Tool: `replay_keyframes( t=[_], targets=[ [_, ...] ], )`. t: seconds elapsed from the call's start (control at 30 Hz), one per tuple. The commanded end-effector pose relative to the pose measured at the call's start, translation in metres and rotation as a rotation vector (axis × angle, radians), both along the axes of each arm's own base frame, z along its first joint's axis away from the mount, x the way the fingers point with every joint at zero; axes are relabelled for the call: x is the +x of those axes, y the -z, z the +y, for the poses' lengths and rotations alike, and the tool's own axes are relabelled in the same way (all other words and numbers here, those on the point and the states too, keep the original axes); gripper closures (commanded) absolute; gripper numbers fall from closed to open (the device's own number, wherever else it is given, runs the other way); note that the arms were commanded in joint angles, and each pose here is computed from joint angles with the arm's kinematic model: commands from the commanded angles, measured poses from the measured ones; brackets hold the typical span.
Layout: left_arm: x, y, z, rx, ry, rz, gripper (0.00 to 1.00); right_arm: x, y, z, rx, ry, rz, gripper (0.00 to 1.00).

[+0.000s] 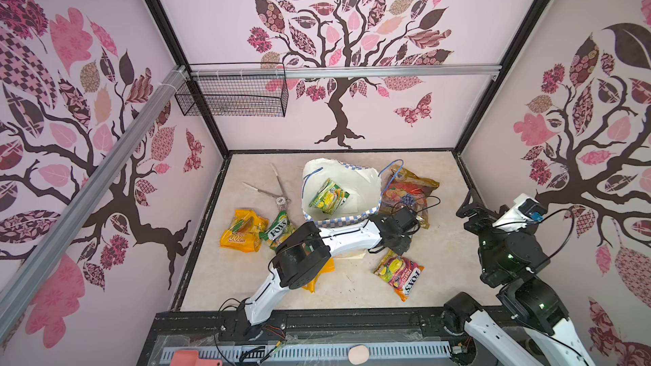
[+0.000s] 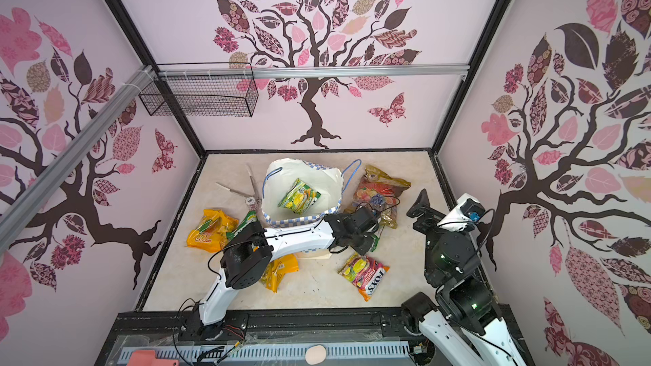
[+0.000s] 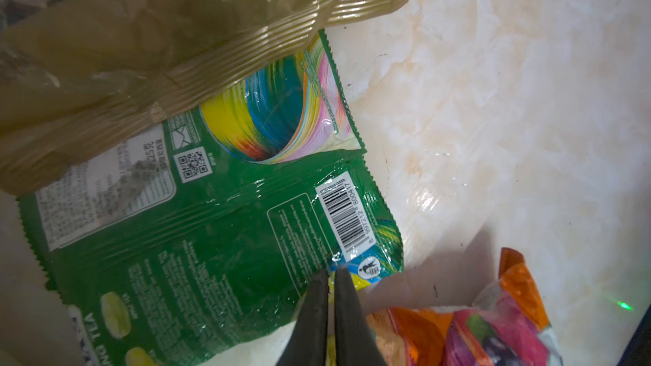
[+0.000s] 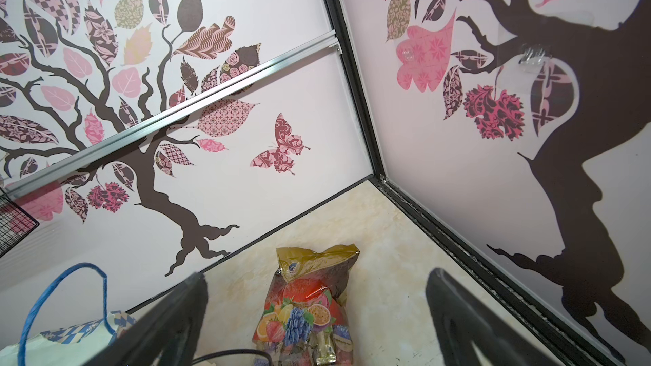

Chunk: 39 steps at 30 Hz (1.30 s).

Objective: Take the snacks out of the paper bag
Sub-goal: Place the snack at the bottom-center of the table, then pick up the snack from the paper bag.

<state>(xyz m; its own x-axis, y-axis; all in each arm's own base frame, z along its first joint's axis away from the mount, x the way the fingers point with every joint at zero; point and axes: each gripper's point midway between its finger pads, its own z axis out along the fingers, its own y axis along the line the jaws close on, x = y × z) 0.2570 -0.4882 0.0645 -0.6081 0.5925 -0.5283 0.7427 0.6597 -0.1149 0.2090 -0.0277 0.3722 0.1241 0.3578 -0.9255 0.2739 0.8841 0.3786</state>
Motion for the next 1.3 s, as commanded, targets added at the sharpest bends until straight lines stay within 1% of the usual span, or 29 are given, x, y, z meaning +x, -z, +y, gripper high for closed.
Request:
replay_keyframes(
  t=[0.0, 0.1, 0.27, 0.4, 0.57, 0.67, 0.77, 0.87, 0.97, 1.03, 1.1, 1.17, 1.2, 1.23, 1.27],
  targets=[
    [0.01, -0.056, -0.014, -0.099, 0.016, -0.077, 0.85, -0.003, -0.006, -0.003, 0.011, 0.009, -0.026, 0.0],
    [0.01, -0.077, -0.013, -0.123, 0.024, -0.101, 0.81, -0.003, -0.006, -0.002, 0.013, 0.006, -0.031, 0.0],
    [0.007, -0.125, -0.012, -0.196, 0.036, -0.146, 0.69, -0.002, -0.006, -0.002, 0.007, 0.006, -0.027, 0.0],
    [0.004, -0.175, -0.007, -0.273, 0.045, -0.199, 0.6, -0.002, -0.006, 0.0, 0.015, -0.004, -0.031, 0.0],
    [-0.006, -0.243, 0.007, -0.37, 0.06, -0.284, 0.57, 0.0, -0.005, 0.009, -0.003, -0.064, -0.025, 0.0],
    [-0.009, -0.283, 0.026, -0.412, 0.049, -0.358, 0.56, 0.008, -0.003, 0.037, -0.056, -0.213, -0.005, 0.0],
    [-0.01, -0.316, 0.055, -0.426, 0.009, -0.446, 0.55, 0.018, 0.005, 0.083, -0.118, -0.449, 0.059, 0.0],
    [-0.009, -0.34, 0.085, -0.43, -0.044, -0.52, 0.52, 0.022, 0.013, 0.125, -0.136, -0.666, 0.115, 0.0],
    [-0.003, -0.351, 0.119, -0.41, -0.121, -0.556, 0.49, 0.014, 0.011, 0.167, -0.137, -0.905, 0.126, 0.0],
    [0.002, -0.353, 0.142, -0.382, -0.181, -0.569, 0.45, 0.009, 0.006, 0.184, -0.119, -1.008, 0.136, 0.0],
    [0.005, -0.354, 0.165, -0.341, -0.23, -0.583, 0.43, 0.008, 0.0, 0.196, -0.102, -1.071, 0.167, 0.0],
    [0.008, -0.352, 0.187, -0.302, -0.273, -0.583, 0.4, 0.01, -0.002, 0.205, -0.082, -1.113, 0.232, 0.0],
    [0.012, -0.35, 0.199, -0.289, -0.294, -0.567, 0.39, 0.01, -0.005, 0.21, -0.074, -1.139, 0.26, 0.0],
    [0.015, -0.346, 0.21, -0.293, -0.314, -0.529, 0.38, 0.011, -0.009, 0.214, -0.068, -1.163, 0.278, 0.0],
    [0.019, -0.343, 0.22, -0.318, -0.334, -0.48, 0.36, 0.012, -0.012, 0.218, -0.063, -1.178, 0.293, 0.0]
  ],
)
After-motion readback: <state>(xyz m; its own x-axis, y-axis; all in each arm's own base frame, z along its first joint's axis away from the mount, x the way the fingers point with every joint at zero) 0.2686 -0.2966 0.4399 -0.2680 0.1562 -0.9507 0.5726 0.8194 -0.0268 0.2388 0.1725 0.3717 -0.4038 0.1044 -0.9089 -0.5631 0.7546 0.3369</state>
